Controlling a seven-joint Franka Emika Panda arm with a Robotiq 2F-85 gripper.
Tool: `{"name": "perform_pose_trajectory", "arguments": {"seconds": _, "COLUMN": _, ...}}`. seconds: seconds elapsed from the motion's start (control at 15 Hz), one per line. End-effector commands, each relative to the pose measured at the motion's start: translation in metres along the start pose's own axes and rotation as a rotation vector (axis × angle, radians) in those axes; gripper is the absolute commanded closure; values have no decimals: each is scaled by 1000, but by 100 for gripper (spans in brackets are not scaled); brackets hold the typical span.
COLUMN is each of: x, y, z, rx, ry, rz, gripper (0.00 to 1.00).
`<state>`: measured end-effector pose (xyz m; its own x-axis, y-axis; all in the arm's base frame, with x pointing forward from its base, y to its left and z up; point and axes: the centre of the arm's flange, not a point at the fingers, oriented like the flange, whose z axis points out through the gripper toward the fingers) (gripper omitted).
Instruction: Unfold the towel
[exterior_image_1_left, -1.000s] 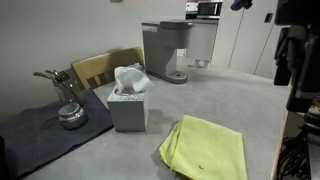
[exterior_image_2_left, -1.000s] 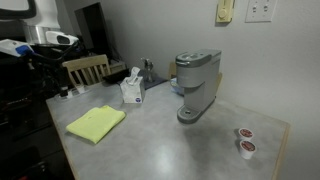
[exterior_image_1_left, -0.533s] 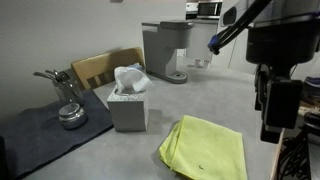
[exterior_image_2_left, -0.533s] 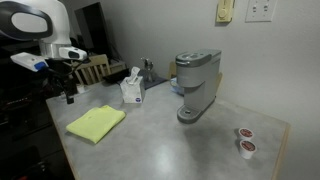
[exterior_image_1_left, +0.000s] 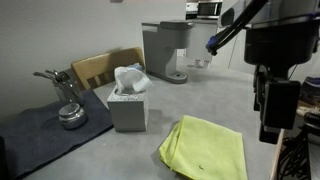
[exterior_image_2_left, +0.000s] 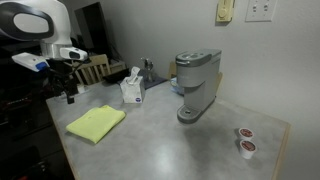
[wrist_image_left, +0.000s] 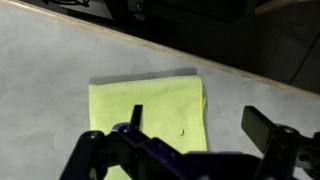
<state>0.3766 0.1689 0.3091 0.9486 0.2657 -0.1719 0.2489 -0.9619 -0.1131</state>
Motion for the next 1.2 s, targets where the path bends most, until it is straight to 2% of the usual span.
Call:
{"name": "perform_pose_trajectory", "arguments": {"seconds": 0.0, "x": 1, "y": -2, "z": 8, "rx": 1, "ry": 3, "rz": 4, "gripper": 0}}
{"name": "perform_pose_trajectory", "arguments": {"seconds": 0.4, "x": 11, "y": -10, "z": 22, "rx": 12, "ry": 22, "rz": 13, "gripper": 0}}
{"name": "perform_pose_trajectory", "arguments": {"seconds": 1.13, "x": 38, "y": -27, "z": 50, "rx": 44, "ry": 130, "rz": 56, "gripper": 0}}
